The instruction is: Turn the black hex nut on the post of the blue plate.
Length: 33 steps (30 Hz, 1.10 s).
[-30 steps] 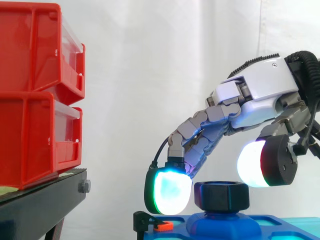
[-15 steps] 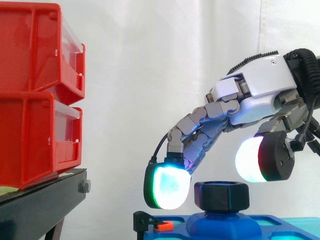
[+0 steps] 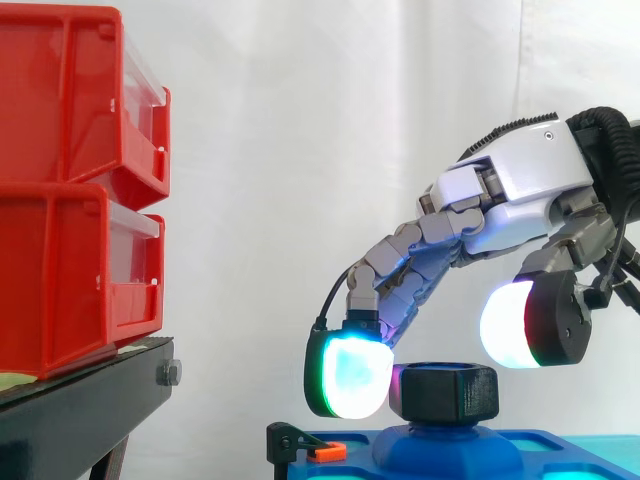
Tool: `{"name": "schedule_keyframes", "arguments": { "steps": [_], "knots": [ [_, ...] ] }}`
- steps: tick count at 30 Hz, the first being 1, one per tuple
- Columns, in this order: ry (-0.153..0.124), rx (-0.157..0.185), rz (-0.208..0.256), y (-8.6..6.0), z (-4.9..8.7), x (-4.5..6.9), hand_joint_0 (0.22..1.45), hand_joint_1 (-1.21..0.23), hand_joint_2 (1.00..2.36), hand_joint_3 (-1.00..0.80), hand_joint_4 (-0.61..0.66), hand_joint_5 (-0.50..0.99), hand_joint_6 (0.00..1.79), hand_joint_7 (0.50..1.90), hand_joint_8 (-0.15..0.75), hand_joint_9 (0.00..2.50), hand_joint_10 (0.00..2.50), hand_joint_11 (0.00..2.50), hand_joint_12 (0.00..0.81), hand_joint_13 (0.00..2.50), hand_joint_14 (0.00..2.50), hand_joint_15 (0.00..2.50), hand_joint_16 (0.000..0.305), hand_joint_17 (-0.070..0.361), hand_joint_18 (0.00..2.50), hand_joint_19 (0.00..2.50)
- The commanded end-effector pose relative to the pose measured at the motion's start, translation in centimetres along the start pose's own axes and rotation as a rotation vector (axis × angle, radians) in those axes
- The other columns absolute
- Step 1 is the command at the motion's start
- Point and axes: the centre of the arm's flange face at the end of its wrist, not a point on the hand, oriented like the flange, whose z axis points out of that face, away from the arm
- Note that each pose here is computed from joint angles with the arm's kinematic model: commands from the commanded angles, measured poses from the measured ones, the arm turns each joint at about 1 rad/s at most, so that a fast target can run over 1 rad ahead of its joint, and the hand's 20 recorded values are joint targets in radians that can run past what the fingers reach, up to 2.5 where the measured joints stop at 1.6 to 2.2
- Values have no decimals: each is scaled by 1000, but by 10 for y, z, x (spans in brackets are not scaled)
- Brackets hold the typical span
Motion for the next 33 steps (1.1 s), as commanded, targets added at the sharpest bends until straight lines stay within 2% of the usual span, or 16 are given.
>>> {"name": "schedule_keyframes", "arguments": {
  "steps": [1,4,17,26,28,31,33],
  "knots": [
    [8,2,-3,-3,-3,0,492,-452,1000,-500,177,-169,503,881,197,552,9,228,295,628,14,348,27,60,149,379],
    [21,2,-3,-7,-7,1,493,-451,1000,-500,179,-168,503,887,196,555,9,222,296,629,14,343,27,60,149,370],
    [25,-4,-14,-25,-21,-7,493,-451,1000,-500,182,-167,503,889,197,554,9,221,296,629,14,344,26,59,146,369],
    [32,-2,-10,-35,-28,-8,493,-451,1000,-500,178,-167,503,889,193,553,9,226,295,628,14,344,26,59,144,367],
    [42,-4,-4,-38,-31,-7,493,-452,1000,-500,180,-168,503,887,194,554,9,222,295,628,14,345,26,59,143,367],
    [38,-6,-5,-39,-34,-13,493,-452,1000,-500,179,-168,503,887,195,555,9,233,296,629,15,348,26,59,143,367],
    [52,-5,-10,-39,-38,-18,493,-452,1000,-500,181,-168,503,885,197,554,9,228,297,629,14,349,26,59,144,368]
  ]
}}
